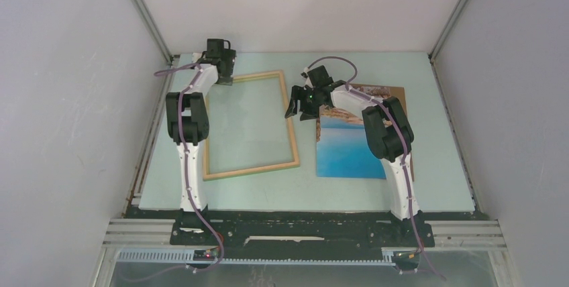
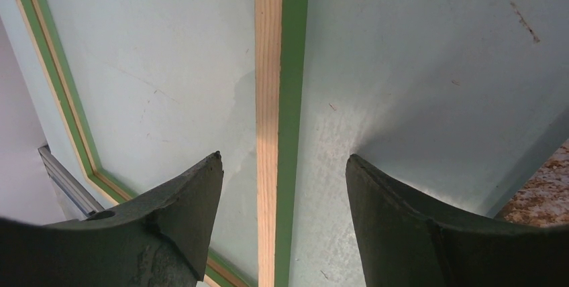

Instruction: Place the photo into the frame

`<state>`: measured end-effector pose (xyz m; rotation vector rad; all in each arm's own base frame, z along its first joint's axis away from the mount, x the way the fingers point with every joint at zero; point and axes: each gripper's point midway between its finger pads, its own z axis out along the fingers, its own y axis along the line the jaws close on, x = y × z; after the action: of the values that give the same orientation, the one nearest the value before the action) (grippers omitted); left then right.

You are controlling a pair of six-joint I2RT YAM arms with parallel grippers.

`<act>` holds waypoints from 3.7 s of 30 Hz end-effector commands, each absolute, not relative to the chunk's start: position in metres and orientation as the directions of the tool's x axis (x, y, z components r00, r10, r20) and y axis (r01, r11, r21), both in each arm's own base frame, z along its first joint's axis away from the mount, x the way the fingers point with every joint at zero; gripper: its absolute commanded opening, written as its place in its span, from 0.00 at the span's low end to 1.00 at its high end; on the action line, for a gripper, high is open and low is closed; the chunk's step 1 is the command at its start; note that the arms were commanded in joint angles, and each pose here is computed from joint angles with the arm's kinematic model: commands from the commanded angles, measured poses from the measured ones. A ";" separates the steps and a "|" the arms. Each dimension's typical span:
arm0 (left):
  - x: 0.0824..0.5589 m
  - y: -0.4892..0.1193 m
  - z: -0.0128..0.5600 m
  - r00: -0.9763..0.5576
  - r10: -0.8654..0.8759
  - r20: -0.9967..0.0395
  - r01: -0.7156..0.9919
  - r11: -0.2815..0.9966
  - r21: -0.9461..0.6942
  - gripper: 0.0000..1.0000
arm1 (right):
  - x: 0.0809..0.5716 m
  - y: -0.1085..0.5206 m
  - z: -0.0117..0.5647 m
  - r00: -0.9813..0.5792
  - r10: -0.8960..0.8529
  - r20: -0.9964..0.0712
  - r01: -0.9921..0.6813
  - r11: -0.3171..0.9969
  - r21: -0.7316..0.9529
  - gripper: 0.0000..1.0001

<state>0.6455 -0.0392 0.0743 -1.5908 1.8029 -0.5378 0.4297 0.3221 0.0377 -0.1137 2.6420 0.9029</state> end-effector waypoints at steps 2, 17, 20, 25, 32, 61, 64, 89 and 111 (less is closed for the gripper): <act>0.615 -0.029 0.070 -0.073 -0.963 -0.258 -0.778 0.217 -0.589 1.00 | 0.434 0.317 0.043 -0.925 0.013 -0.380 -0.207 0.821 0.533 0.76; 0.609 -0.045 0.073 -0.178 -0.934 -0.310 -0.758 0.331 -0.561 1.00 | 0.438 0.316 0.042 -0.931 0.027 -0.365 -0.195 0.807 0.557 0.70; 0.606 -0.051 0.075 -0.193 -0.931 -0.311 -0.758 0.343 -0.555 1.00 | 0.439 0.319 0.039 -0.935 0.024 -0.355 -0.193 0.803 0.563 0.66; 0.604 -0.054 0.086 -0.209 -0.914 -0.348 -0.743 0.380 -0.551 1.00 | 0.438 0.324 0.037 -0.936 0.003 -0.352 -0.209 0.800 0.562 0.58; 0.596 -0.056 0.082 -0.215 -0.912 -0.350 -0.754 0.383 -0.533 1.00 | 0.439 0.330 0.037 -0.936 -0.014 -0.352 -0.223 0.795 0.564 0.52; 0.604 -0.088 0.100 -0.277 -0.896 -0.348 -0.606 0.444 -0.661 0.98 | 0.455 0.342 0.030 -0.936 -0.031 -0.352 -0.235 0.797 0.556 0.25; 0.598 -0.086 0.102 -0.259 -0.897 -0.358 -0.634 0.438 -0.638 0.98 | 0.458 0.342 0.031 -0.934 -0.031 -0.357 -0.237 0.801 0.549 0.25; 0.398 -0.009 0.204 -0.377 -0.645 -0.665 -0.437 0.757 -0.486 1.00 | 0.379 0.326 0.142 -0.910 -0.045 -0.413 -0.288 0.785 0.549 0.91; 0.243 -0.020 0.145 -0.497 -0.549 -0.672 -0.435 0.828 -0.354 1.00 | 0.210 0.313 0.074 -0.993 0.082 -0.081 -0.012 0.625 0.781 0.79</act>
<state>0.2392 -0.0726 0.1619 -0.4335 2.2040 -0.4650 0.1990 0.2912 0.0607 -0.0998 2.8510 1.1596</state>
